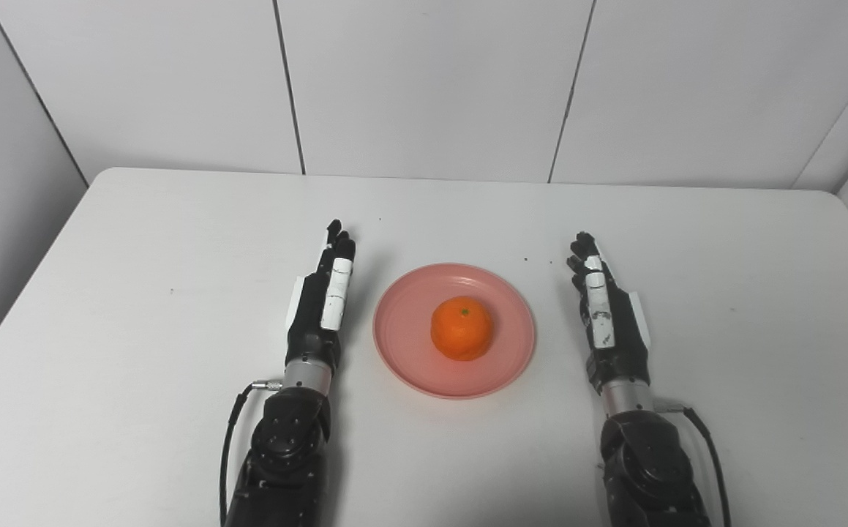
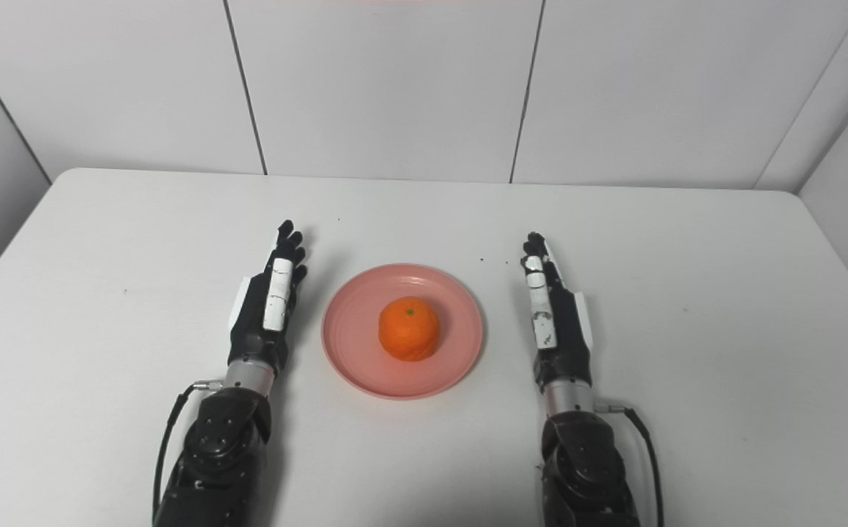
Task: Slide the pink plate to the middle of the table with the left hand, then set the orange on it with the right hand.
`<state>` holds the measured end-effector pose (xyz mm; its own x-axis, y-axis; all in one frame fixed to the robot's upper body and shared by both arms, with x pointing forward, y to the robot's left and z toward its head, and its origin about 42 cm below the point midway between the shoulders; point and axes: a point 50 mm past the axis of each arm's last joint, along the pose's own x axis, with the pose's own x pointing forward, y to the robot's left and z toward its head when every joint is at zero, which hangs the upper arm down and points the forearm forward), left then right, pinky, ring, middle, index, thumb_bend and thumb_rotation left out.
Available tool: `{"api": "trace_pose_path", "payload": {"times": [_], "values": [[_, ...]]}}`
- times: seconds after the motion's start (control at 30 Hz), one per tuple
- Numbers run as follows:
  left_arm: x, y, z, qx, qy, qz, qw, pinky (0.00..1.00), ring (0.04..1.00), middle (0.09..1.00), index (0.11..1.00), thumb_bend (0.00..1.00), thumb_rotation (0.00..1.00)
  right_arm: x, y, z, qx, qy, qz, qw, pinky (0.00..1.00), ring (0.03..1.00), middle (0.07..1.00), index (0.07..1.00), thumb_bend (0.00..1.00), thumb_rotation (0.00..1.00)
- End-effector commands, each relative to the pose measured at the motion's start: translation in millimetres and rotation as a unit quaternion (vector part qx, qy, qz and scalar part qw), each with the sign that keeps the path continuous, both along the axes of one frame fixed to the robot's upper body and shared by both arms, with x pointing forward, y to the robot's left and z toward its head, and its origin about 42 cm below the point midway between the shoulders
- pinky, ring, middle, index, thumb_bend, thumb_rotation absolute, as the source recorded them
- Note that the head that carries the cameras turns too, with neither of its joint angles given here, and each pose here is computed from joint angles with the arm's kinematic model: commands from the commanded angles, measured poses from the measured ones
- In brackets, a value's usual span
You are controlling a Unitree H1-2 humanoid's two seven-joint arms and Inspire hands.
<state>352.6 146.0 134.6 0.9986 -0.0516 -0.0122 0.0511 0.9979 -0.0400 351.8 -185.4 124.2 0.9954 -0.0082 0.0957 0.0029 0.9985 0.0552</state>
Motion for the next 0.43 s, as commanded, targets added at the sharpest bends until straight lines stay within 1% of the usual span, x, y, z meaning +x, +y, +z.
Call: {"api": "trace_pose_path", "payload": {"times": [0.0,0.2,0.4], "values": [[-2.3,0.0,-7.4,0.007,0.018,-0.002,1.000,1.00,1.000,1.000,1.000,0.96,1.00,-5.7,-0.6,-11.7,-0.002,0.032,-0.006,0.999,1.00,0.945,0.939,0.931,0.83,1.00],[-2.0,-0.1,-8.0,0.006,0.017,-0.002,1.000,1.00,1.000,0.996,1.000,0.96,1.00,-4.1,-0.9,-10.9,-0.002,0.034,-0.005,0.999,1.00,0.950,0.941,0.928,0.84,1.00],[-2.7,0.1,-8.4,0.008,0.020,-0.004,1.000,1.00,1.000,0.999,1.000,0.98,1.00,-3.7,-0.5,-8.8,-0.006,0.034,-0.005,0.999,1.00,0.955,0.943,0.929,0.83,1.00]]}}
